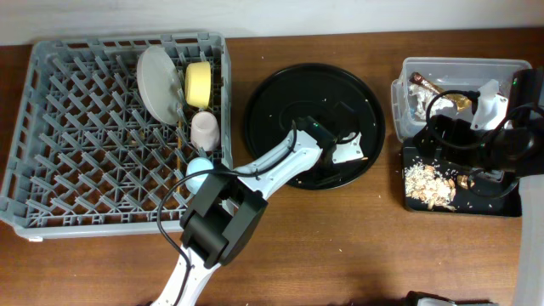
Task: Sort waste into correct bins and load items into the dishwasher rack
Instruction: 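Grasp the second wooden chopstick on the black tray with the left gripper, then carry the second chopstick into the rack beside the first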
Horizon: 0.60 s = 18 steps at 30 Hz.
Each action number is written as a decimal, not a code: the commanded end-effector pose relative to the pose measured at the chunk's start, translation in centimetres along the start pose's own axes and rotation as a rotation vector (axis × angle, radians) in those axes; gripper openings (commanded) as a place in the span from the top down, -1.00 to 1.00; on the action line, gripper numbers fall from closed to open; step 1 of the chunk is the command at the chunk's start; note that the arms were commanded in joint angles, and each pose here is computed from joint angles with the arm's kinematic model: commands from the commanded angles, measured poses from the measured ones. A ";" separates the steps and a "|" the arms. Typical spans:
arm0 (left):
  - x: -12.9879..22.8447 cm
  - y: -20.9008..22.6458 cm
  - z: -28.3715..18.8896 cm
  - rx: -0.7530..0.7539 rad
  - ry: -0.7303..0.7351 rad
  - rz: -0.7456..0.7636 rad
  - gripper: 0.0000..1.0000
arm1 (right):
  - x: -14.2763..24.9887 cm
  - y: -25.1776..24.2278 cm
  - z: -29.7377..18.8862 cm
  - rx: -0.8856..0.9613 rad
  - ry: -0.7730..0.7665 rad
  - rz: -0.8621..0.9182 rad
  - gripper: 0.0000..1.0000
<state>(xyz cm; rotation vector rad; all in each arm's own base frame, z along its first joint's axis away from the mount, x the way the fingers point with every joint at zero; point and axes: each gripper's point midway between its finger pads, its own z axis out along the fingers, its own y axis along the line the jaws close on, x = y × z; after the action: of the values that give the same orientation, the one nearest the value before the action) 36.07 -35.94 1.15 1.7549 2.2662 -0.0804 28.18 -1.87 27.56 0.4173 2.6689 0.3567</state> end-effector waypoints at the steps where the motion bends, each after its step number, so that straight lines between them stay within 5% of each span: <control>1: 0.8 -0.6 1.8 0.029 0.027 0.005 -0.28 | 0.0 -0.3 0.0 0.010 -0.001 0.000 -0.97; 4: 1.1 -0.8 2.4 0.040 0.037 0.001 -0.25 | 0.0 -0.3 0.0 0.011 -0.001 0.001 -0.97; 5: 1.1 -0.8 2.4 0.040 0.037 0.001 -0.07 | 0.0 -0.3 0.0 0.010 -0.001 0.000 -0.97; 6: 1.1 -0.8 2.4 0.040 0.037 0.001 0.42 | 0.0 -0.3 0.0 0.011 -0.001 0.000 -0.97; 8: 1.1 -0.8 2.4 0.040 0.038 0.001 0.78 | 0.0 -0.3 0.0 0.010 -0.001 0.000 -0.97; 12: 1.5 -0.6 2.4 0.032 0.052 -0.002 0.99 | 0.0 -0.3 0.0 0.010 -0.001 0.000 -0.97; 18: 1.3 3.6 -1.4 -0.088 0.079 -0.166 0.99 | 0.0 -0.3 0.0 0.010 -0.001 0.000 -0.97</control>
<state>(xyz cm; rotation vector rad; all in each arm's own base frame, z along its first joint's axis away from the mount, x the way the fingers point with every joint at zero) 36.00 -35.28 1.00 1.7341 2.3255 -0.0658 28.18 -1.88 27.56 0.4180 2.6689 0.3563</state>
